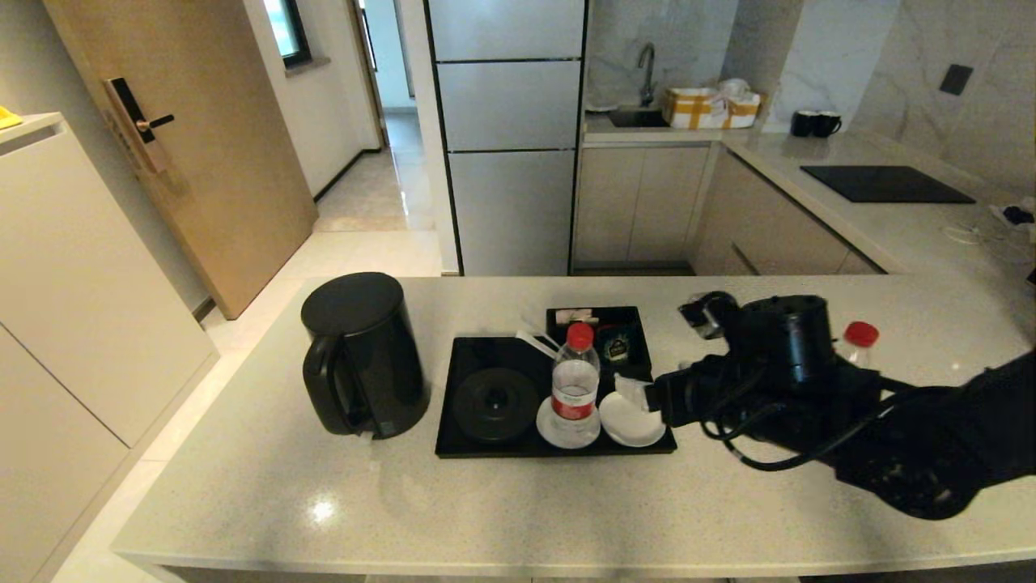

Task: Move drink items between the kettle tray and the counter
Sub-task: Pick up the bottled water

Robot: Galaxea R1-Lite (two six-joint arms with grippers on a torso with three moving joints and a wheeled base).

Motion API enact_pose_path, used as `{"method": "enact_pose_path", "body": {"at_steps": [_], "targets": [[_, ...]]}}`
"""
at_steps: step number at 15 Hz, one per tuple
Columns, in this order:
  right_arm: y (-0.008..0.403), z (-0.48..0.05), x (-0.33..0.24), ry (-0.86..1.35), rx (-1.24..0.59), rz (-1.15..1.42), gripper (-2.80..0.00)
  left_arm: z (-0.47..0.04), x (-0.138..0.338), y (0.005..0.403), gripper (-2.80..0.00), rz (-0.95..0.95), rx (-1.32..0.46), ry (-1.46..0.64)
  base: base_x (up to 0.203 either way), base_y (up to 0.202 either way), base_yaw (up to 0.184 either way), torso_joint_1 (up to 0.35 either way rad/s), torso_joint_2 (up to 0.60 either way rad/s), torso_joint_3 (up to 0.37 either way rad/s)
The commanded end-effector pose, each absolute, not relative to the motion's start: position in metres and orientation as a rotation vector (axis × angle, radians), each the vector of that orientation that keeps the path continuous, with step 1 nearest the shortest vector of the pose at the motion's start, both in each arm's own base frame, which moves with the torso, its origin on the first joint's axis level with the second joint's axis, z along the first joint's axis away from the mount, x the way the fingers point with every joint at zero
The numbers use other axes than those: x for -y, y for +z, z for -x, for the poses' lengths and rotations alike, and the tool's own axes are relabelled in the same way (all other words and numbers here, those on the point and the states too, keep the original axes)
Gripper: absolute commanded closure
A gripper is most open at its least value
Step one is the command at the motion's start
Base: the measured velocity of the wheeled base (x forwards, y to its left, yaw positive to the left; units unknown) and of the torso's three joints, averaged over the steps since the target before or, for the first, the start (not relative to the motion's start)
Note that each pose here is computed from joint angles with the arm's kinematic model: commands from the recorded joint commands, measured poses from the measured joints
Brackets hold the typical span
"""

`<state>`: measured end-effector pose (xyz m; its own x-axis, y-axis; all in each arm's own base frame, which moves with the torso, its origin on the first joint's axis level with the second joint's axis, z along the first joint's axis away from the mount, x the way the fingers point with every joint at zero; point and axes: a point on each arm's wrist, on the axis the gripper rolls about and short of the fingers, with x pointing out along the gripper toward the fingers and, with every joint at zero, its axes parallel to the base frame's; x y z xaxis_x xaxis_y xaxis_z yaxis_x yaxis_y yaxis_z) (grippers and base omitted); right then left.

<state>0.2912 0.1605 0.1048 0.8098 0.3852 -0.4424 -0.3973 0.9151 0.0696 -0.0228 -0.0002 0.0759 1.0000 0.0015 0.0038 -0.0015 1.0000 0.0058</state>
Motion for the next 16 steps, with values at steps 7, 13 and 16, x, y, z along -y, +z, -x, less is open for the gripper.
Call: {"method": "enact_pose_path", "body": {"at_steps": [7,13,16], "targets": [[0.067,-0.294,-0.217,0.461,-0.473,0.096,-2.8,0.023,0.0,0.075,-2.8,-0.009,-0.005,0.0,0.0,0.0,0.0,0.0,0.0,0.0],[0.058,-0.327,-0.249,0.398,-0.424,0.103,-2.8,0.023,0.0,0.076,-2.8,-0.008,-0.002,0.002,0.0,0.0,0.0,0.0,0.0,0.0],[0.046,-0.343,-0.261,0.359,-0.417,0.115,-2.8,0.023,0.0,0.076,-2.8,-0.008,-0.002,0.002,0.0,0.0,0.0,0.0,0.0,0.0]]}}
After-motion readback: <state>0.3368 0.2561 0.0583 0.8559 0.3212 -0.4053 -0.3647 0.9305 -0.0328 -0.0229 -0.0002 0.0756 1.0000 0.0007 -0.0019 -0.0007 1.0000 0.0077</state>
